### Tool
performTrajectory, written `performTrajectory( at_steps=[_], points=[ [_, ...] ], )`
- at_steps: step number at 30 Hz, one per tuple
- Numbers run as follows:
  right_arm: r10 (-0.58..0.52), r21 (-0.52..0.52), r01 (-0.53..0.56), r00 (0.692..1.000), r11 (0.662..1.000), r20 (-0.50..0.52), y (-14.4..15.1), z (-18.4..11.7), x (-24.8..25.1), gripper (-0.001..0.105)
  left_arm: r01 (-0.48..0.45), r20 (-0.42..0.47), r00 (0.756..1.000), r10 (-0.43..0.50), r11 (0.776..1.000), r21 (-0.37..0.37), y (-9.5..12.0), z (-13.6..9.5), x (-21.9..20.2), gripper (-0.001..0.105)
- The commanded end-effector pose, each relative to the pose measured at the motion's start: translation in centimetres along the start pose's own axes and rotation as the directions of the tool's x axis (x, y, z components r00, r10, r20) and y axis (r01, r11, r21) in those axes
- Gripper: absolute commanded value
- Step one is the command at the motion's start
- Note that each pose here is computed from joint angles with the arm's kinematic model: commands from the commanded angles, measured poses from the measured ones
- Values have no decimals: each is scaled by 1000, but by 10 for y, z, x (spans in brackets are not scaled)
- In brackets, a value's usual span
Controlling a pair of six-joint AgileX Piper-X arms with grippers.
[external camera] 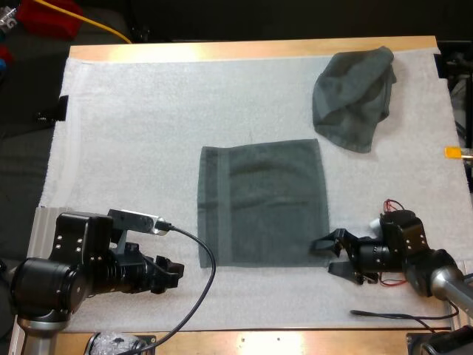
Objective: Pick towel from pile, fold and stack
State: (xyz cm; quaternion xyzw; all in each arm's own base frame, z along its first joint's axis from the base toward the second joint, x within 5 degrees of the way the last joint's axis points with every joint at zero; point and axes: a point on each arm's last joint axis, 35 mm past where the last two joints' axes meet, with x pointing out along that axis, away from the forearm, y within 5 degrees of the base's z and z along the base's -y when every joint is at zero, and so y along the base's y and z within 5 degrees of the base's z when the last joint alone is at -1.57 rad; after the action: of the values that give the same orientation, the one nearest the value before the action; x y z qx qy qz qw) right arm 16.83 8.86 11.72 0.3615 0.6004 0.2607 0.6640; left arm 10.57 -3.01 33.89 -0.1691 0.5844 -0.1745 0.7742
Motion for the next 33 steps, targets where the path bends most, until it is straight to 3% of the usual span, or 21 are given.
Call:
performTrajectory(
  at_steps=[1,13,22,27,29,33],
  points=[
    [-23,12,23,1000,1000,2,-5,-1,2,79,7,9,1000,-7,1000,1,-1,-1,-1,61],
    [-5,9,4,999,1000,54,-4,6,5,75,7,9,1000,-7,1000,1,-1,-1,-1,61],
    [-8,30,7,999,1000,32,-6,5,7,41,7,9,1000,-7,1000,1,-1,-1,-1,61],
    [-20,34,18,999,999,36,-7,5,7,9,6,6,1000,-6,1000,2,-1,-1,0,65],
    [-23,35,22,999,999,39,-7,5,7,2,7,9,1000,-7,1000,4,-1,-1,0,67],
    [-31,29,30,999,999,43,-8,5,7,3,9,22,1000,-10,1000,10,-1,1,-1,69]
  ],
)
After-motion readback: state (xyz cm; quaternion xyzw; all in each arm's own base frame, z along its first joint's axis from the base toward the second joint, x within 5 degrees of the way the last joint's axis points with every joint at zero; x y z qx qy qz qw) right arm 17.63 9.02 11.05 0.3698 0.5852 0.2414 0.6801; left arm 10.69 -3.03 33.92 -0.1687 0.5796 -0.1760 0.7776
